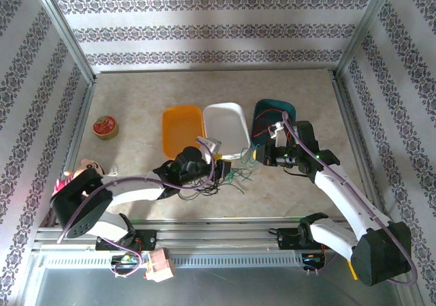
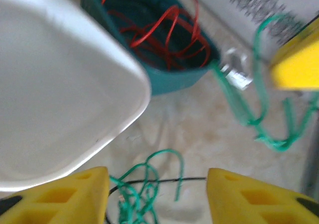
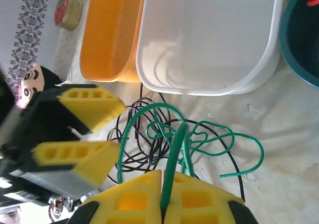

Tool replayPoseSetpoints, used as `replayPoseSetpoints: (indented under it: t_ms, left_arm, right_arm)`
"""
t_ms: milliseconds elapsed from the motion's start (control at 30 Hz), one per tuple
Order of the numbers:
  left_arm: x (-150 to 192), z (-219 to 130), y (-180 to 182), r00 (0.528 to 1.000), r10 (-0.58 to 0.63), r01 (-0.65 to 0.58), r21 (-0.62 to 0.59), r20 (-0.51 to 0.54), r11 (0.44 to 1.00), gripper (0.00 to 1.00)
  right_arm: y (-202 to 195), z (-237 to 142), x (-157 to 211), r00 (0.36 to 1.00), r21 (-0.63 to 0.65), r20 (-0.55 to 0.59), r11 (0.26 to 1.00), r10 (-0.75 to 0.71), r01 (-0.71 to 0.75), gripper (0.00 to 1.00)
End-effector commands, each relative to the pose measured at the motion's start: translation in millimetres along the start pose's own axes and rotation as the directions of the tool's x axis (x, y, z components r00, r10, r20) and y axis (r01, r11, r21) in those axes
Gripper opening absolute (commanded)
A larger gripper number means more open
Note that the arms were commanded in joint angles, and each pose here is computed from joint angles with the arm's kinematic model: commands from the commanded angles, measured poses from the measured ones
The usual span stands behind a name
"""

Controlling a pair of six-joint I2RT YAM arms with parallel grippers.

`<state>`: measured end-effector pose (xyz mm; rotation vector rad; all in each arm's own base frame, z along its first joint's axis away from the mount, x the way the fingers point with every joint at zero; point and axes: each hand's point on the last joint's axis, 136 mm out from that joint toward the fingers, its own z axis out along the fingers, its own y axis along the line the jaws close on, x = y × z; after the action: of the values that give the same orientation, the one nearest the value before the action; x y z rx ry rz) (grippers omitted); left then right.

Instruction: Untangle the cables

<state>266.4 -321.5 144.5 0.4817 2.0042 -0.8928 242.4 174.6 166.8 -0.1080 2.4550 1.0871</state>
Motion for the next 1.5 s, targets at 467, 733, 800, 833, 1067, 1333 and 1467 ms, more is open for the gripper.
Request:
replayPoseSetpoints:
  t_ms: [467, 733, 800, 833, 1067, 1333, 1467]
  left_arm:
    - [-34.4, 9.1, -30.2, 1.000, 0.001, -0.004, 0.145, 0.022, 0.989, 0.35]
    - [-43.9, 4.1, -14.6, 0.996, -0.020, 0.014, 0.072, 0.085, 0.997, 0.00]
    - [-45.1, -2.8, -1.6, 0.994, -0.016, 0.016, 0.000, 0.105, 1.000, 0.00]
    - [-43.3, -6.7, 7.7, 0.994, -0.016, 0.021, -0.050, 0.110, 0.999, 0.00]
    - [-33.4, -35.0, 41.2, 0.990, -0.009, 0.038, -0.206, 0.138, 0.978, 0.00]
    - [-53.9, -60.0, 60.1, 0.958, -0.011, 0.102, -0.306, 0.286, 0.947, 0.66]
    - [-63.3, -100.4, 98.3, 0.921, 0.010, 0.208, -0.514, 0.388, 0.833, 0.74]
  right_arm:
    - [51.2, 7.6, 0.4, 0.996, -0.158, -0.007, 0.984, -0.086, 0.084, 0.00]
    - [31.7, 5.2, -12.4, 0.997, -0.065, 0.059, 0.997, -0.046, 0.050, 0.00]
    - [11.6, 0.7, -21.1, 0.993, 0.023, 0.112, 1.000, -0.019, 0.017, 0.00]
    - [1.4, -2.8, -25.4, 0.990, 0.066, 0.140, 0.998, -0.005, -0.004, 0.00]
    - [-19.0, -17.0, -45.5, 0.973, 0.110, 0.229, 0.991, 0.042, -0.069, 0.00]
    - [5.0, 7.2, -72.8, 0.970, 0.097, 0.244, 0.995, 0.014, -0.038, 0.00]
    - [0.5, 22.2, -99.4, 0.952, 0.153, 0.305, 0.985, 0.032, -0.083, 0.00]
